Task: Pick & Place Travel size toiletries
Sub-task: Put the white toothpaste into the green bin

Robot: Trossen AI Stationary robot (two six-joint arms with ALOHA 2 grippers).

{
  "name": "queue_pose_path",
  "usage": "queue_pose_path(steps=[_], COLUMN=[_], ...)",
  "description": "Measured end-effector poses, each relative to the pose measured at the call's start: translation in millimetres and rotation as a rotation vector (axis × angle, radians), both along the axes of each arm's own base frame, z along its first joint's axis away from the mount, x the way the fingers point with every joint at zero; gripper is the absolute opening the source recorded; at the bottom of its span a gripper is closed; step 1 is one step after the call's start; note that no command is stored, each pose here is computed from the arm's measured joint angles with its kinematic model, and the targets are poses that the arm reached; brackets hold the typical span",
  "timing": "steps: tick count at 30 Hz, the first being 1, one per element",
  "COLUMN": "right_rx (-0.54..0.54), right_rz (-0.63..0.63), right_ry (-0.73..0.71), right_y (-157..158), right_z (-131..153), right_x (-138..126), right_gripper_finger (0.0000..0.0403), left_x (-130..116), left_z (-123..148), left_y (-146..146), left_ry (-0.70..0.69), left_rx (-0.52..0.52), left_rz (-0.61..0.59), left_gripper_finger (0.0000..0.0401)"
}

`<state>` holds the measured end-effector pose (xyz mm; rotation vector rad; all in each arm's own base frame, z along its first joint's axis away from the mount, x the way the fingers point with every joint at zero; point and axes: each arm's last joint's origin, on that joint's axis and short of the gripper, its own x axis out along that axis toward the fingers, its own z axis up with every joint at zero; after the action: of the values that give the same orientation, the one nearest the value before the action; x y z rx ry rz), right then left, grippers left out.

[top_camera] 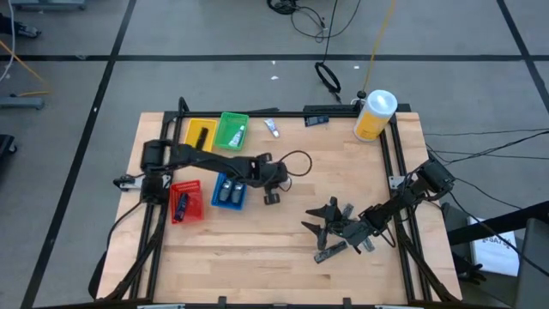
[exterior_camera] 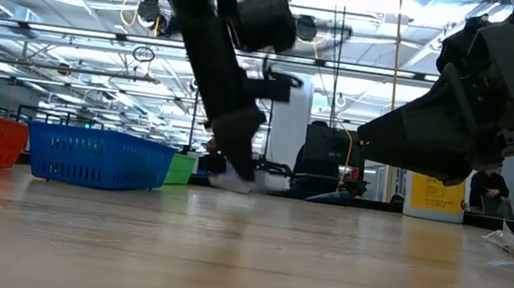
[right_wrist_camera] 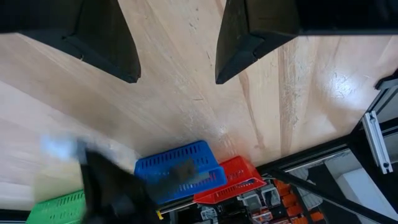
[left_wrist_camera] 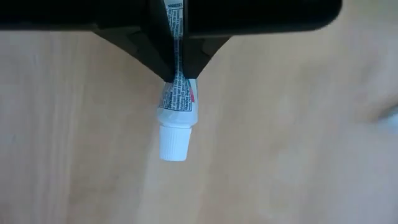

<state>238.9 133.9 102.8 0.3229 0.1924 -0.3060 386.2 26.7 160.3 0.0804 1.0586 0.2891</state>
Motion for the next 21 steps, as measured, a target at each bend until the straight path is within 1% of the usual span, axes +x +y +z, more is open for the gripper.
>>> queue_pose_path(steps=[3,6,8,10,13,15,18,21], right_rx=[0.003,0.01,0.013,0.015,0.028,0.035,0.038,0.042], right_rz=[0.001,0.022,0.032,0.034,0.049,0.049,0.05,0.05], right_ry=[-0.001,0.003,0.005,0.004,-0.007,-0.017,-0.022,-0.029], right_y=[0.3,0.9,1.3,1.3,2.1,2.2,2.4,2.6], right_z=[0.0,-0.1,-0.2,0.0,1.2,2.2,2.8,3.5], right_x=[-0.1,0.0,0.1,0.1,0.6,0.9,1.0,1.1], right_gripper_finger=[0.0201,0.0201,0.0201,0.0201,0.0201,0.0201,0.0201,0.0201], left_x=[-17.5,-40.7,-57.8,-74.7,-98.1,-111.3,-126.6,-134.8], left_z=[27.5,56.9,72.6,78.8,73.1,61.2,39.7,27.4], left_y=[-1.9,8.6,24.2,45.8,79.8,101.0,126.7,141.9], left_ry=[0.022,0.037,0.04,0.043,0.056,0.06,0.036,-0.05], left_rx=[0.1,0.199,0.221,0.213,0.16,0.106,0.053,-0.007], left_rz=[0.111,0.254,0.37,0.484,0.623,0.683,0.723,0.743], left_gripper_finger=[0.0014,0.0006,0.0004,0.0011,0.0019,0.0018,0.0009,0.0003])
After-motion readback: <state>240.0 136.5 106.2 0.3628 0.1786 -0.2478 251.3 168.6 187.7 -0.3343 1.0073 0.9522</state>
